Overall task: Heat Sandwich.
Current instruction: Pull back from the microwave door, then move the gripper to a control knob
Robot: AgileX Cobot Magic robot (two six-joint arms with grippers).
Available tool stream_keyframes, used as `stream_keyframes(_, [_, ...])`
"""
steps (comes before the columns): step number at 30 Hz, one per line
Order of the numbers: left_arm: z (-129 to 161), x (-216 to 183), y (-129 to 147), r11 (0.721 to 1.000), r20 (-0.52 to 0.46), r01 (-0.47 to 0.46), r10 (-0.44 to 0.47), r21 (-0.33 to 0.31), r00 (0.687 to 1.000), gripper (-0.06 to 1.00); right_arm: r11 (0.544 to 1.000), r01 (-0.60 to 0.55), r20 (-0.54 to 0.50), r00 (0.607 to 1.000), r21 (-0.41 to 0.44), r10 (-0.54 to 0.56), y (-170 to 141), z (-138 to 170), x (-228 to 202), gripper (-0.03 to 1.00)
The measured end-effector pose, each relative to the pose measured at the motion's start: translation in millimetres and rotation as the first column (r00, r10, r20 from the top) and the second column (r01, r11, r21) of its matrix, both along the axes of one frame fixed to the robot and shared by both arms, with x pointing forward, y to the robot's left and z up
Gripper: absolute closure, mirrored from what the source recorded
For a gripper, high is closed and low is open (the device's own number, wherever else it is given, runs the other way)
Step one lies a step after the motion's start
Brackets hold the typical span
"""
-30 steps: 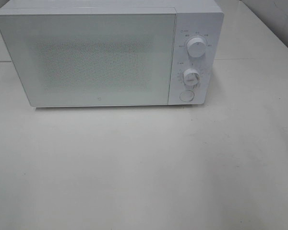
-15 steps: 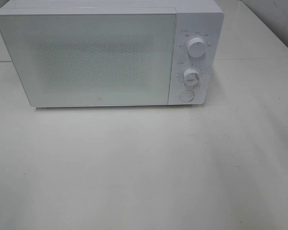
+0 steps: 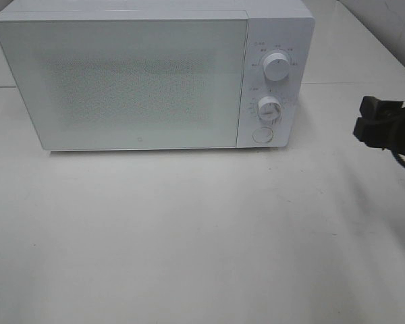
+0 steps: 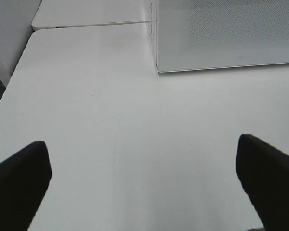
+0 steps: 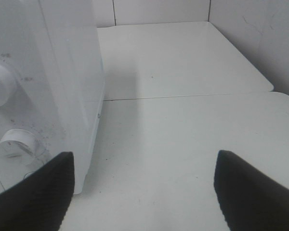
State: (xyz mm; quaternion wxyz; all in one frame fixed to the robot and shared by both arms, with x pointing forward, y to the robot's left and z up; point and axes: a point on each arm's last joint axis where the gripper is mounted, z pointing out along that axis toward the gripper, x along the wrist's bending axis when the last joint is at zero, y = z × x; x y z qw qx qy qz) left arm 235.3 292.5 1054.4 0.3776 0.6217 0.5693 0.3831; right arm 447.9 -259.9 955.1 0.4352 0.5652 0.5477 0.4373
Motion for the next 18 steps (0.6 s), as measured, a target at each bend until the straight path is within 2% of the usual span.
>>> stream_keyframes(18, [0,0,0,1.0,0.0,0.0,0.0,0.0,1.0,-0.05,0.993,-0.107,0.042,0.993,-0.05,0.109,77,-24,21,0.2])
